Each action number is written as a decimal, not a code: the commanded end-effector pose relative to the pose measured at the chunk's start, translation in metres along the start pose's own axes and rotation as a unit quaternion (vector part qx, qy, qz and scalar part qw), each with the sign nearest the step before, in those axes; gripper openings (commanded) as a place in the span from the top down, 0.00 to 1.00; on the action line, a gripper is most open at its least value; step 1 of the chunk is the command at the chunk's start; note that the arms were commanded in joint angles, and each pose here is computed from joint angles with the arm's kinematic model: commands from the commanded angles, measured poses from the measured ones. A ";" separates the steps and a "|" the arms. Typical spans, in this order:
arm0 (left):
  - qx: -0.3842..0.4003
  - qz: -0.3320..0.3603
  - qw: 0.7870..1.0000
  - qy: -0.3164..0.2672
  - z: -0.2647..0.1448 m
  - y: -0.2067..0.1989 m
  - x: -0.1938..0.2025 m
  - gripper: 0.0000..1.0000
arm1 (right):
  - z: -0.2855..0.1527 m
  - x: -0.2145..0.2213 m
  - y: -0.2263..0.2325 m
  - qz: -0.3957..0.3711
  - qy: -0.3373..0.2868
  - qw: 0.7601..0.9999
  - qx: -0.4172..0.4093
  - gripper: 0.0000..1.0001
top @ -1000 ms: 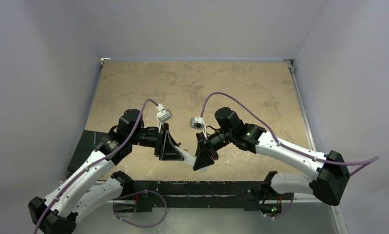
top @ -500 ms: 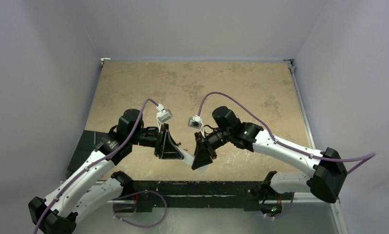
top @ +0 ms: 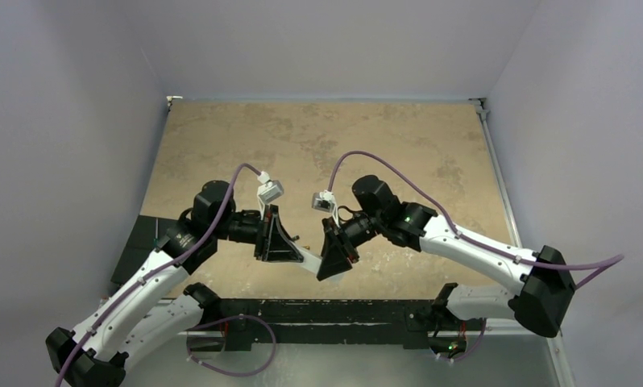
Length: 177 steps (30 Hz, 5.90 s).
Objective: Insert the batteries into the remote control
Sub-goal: Adjust the remote control, then remove the battery cover from the remote control, then place the battery cover at the center of the board.
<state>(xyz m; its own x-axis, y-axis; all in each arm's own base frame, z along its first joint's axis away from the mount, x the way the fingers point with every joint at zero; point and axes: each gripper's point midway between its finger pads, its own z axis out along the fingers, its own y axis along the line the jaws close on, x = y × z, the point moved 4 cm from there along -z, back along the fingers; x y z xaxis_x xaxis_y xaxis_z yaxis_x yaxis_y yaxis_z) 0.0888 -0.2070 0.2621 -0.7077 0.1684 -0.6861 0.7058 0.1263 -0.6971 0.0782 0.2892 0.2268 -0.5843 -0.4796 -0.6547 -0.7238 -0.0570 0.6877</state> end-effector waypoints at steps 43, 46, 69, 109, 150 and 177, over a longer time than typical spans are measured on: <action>-0.061 -0.111 0.969 -0.213 -0.004 0.020 -0.023 1.00 | -0.076 0.004 -0.014 0.125 -0.382 0.890 0.216 0.31; -0.055 -0.116 0.968 -0.216 -0.003 0.020 -0.023 1.00 | -0.076 0.001 -0.014 0.126 -0.393 0.887 0.209 0.31; -0.041 -0.119 0.970 -0.206 0.002 0.020 -0.024 1.00 | -0.072 -0.012 -0.013 0.134 -0.416 0.882 0.179 0.43; -0.043 -0.118 0.969 -0.215 0.001 0.022 -0.024 1.00 | -0.077 0.000 -0.013 0.142 -0.435 0.872 0.174 1.00; -0.143 -0.133 0.959 -0.203 -0.001 0.049 -0.022 1.00 | -0.103 0.005 -0.006 0.121 -0.432 0.856 0.256 1.00; -0.172 -0.150 0.964 -0.135 0.003 0.068 0.011 1.00 | -0.105 -0.021 -0.116 0.112 -0.339 0.843 0.403 1.00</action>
<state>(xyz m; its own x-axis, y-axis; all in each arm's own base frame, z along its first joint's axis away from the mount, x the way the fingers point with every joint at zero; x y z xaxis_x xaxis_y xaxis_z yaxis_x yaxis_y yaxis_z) 0.1311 -0.1989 0.1945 -0.8551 -0.1999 -0.4783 0.3380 0.4844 -0.8069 0.1929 0.2100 0.1757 -0.6608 0.1949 -0.7248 -0.3554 0.7694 0.5309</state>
